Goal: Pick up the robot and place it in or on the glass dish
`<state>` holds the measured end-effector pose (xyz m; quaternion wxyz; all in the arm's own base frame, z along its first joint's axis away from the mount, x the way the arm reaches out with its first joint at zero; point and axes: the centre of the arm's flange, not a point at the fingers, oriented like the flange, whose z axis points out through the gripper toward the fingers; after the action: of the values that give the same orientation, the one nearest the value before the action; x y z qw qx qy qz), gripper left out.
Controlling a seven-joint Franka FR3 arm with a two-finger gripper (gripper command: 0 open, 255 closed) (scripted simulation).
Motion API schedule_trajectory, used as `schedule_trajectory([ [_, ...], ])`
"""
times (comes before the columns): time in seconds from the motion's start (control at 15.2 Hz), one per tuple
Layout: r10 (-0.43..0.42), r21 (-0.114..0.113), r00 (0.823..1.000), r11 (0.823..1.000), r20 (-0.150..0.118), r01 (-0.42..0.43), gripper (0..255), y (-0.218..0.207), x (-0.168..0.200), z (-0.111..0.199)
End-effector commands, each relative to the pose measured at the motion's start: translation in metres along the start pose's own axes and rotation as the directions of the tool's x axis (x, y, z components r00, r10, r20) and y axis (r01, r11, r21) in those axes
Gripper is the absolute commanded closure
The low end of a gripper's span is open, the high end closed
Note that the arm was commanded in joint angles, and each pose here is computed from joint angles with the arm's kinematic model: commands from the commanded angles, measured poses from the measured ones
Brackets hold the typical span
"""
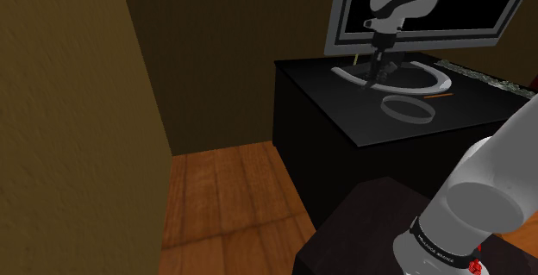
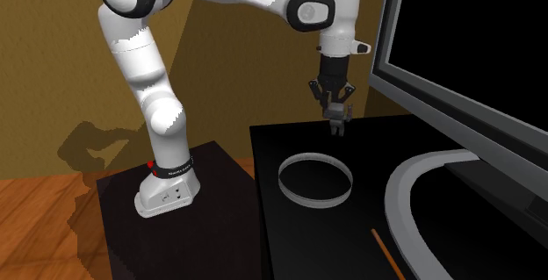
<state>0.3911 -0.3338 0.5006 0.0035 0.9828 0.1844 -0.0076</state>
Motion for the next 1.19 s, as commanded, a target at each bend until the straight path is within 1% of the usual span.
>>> schedule_trajectory([
  [0.0, 0.0, 0.0, 1.0, 1.0, 0.0, 0.0, 255, 0.0, 0.001, -0.011],
  [0.46, 0.0, 0.0, 1.0, 1.0, 0.0, 0.0, 255, 0.0, 0.0, -0.048],
  [1.12, 0.0, 0.0, 1.0, 1.0, 0.0, 0.0, 255, 0.004, -0.131, -0.053],
])
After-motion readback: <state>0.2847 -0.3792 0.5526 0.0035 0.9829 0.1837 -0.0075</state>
